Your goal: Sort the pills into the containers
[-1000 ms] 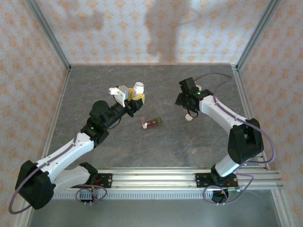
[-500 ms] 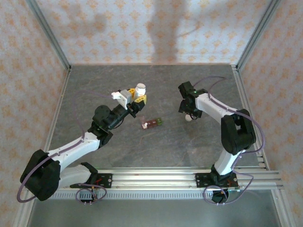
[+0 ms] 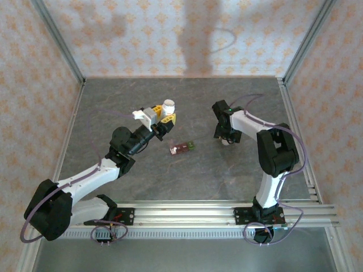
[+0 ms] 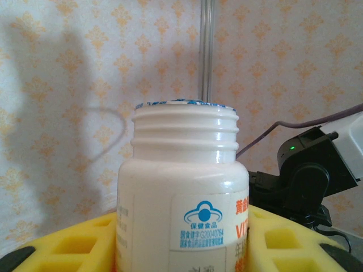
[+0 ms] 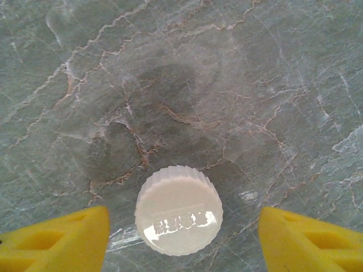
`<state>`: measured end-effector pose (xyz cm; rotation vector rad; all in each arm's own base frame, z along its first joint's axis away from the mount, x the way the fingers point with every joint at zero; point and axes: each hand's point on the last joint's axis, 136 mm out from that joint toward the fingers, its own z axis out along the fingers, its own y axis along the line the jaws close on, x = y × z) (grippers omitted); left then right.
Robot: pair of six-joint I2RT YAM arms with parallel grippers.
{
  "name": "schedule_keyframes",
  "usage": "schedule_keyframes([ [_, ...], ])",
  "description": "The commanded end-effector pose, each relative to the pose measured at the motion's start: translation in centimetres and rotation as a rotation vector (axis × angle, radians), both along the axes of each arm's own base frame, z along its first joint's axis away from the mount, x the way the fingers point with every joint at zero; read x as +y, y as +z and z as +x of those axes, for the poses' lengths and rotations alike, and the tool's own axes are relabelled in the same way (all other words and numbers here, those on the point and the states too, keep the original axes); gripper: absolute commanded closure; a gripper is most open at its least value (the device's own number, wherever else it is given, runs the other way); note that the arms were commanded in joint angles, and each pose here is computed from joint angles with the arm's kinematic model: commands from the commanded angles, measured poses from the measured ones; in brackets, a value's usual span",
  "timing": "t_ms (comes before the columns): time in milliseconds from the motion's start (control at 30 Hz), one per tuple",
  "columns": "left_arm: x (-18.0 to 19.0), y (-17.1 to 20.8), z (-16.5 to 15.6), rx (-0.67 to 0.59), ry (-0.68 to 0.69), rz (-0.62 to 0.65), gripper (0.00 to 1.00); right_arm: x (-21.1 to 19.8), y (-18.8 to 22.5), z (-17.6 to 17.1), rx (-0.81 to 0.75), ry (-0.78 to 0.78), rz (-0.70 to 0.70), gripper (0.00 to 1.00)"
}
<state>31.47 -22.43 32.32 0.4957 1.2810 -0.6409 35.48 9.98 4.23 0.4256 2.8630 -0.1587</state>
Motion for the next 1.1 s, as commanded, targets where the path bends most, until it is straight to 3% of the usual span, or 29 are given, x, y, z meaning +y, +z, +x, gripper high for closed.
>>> schedule_keyframes([
  [0, 0.4, 1.6, -0.8, -0.049, -0.017, -0.024, 1.00, -0.4, -0.5, 0.4, 0.002, -0.008, 0.001, 0.32],
  [600, 0.4, 1.2, -0.7, -0.027, -0.014, -0.026, 1.00, -0.1, -2.6, -0.2, 0.030, -0.015, 0.027, 0.39],
  [900, 0.4, 1.0, -0.7, -0.019, -0.017, -0.026, 1.00, -0.1, -2.3, -0.5, 0.019, -0.021, 0.045, 0.57],
  [1067, 0.2, 0.4, -0.7, -0.012, -0.024, -0.013, 1.00, 0.5, -0.1, -0.4, -0.025, -0.008, 0.085, 0.67],
])
